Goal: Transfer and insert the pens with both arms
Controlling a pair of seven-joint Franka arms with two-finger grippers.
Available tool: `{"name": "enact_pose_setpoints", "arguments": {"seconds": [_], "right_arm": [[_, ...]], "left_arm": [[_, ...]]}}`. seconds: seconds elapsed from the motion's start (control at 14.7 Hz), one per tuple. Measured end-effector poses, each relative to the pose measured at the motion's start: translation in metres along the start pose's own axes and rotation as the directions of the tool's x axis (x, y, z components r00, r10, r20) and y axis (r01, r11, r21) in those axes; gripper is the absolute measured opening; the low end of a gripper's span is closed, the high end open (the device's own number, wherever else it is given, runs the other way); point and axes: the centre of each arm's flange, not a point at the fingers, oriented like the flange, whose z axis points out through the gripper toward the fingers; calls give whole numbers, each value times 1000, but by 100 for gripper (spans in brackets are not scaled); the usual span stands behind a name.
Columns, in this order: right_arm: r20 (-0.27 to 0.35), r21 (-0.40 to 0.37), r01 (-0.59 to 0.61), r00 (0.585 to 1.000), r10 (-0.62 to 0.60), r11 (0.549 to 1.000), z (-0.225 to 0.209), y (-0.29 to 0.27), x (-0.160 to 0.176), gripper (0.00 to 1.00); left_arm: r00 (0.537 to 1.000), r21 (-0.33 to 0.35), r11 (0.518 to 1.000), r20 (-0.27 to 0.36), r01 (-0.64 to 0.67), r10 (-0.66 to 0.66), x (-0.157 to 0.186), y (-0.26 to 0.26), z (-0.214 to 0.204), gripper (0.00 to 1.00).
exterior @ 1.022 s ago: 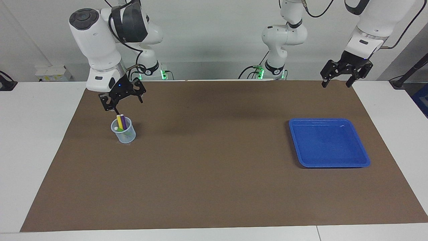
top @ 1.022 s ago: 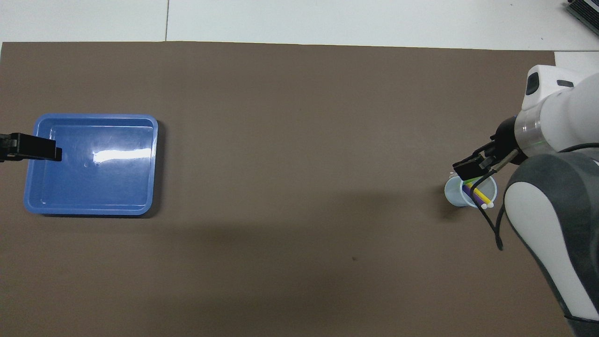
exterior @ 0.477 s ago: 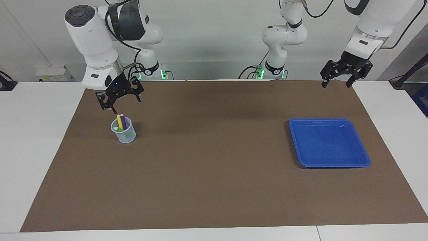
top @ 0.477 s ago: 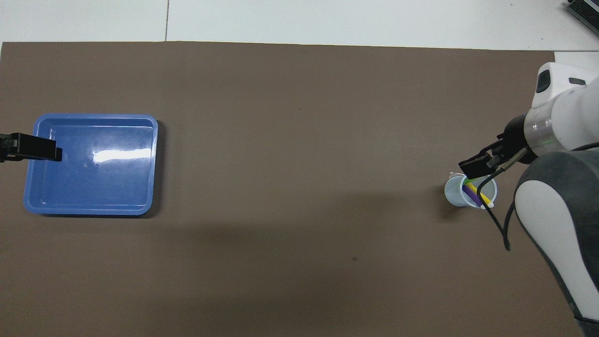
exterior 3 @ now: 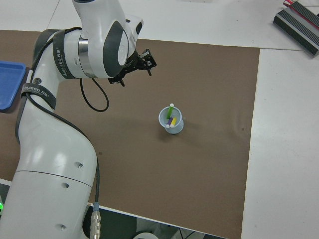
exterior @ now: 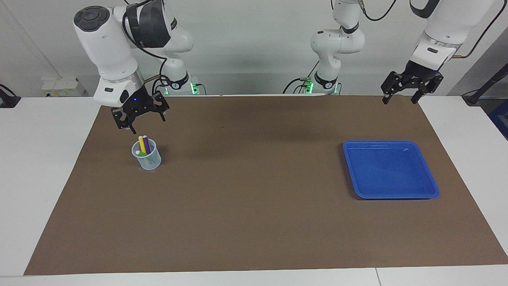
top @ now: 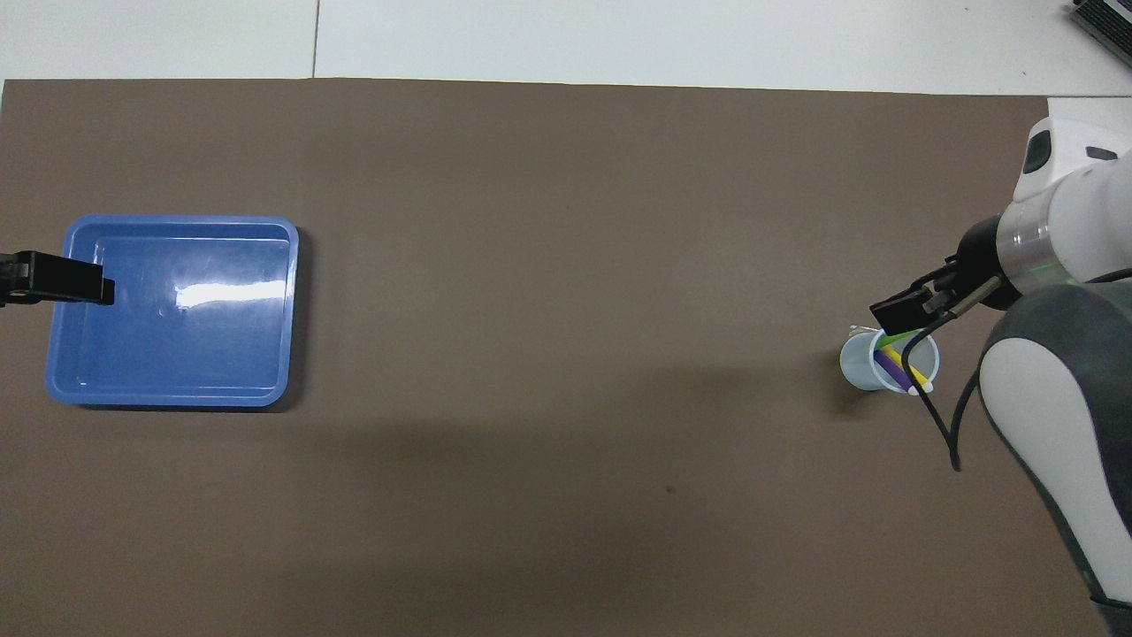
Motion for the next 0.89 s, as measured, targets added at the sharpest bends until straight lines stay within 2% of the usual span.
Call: {"name": "enact_pose_setpoints", "arguments": {"seconds": [0.48,0.61,0.89], "right_arm": [[-3,-2,-69,998,69,998,-3,12,-5,100],[13,4,-83,996,83,997,-5,19,-11,100],[27,8,-137,990,137,990,-32,26,-19,100]], "left_arm": [[1000,0,1000,0,3,-3,0,-2,0,100],[1000,0,1000,0,3,-3,0,-2,0,100],[1000,1,1000,0,4,-4,0,-2,0,100]]}}
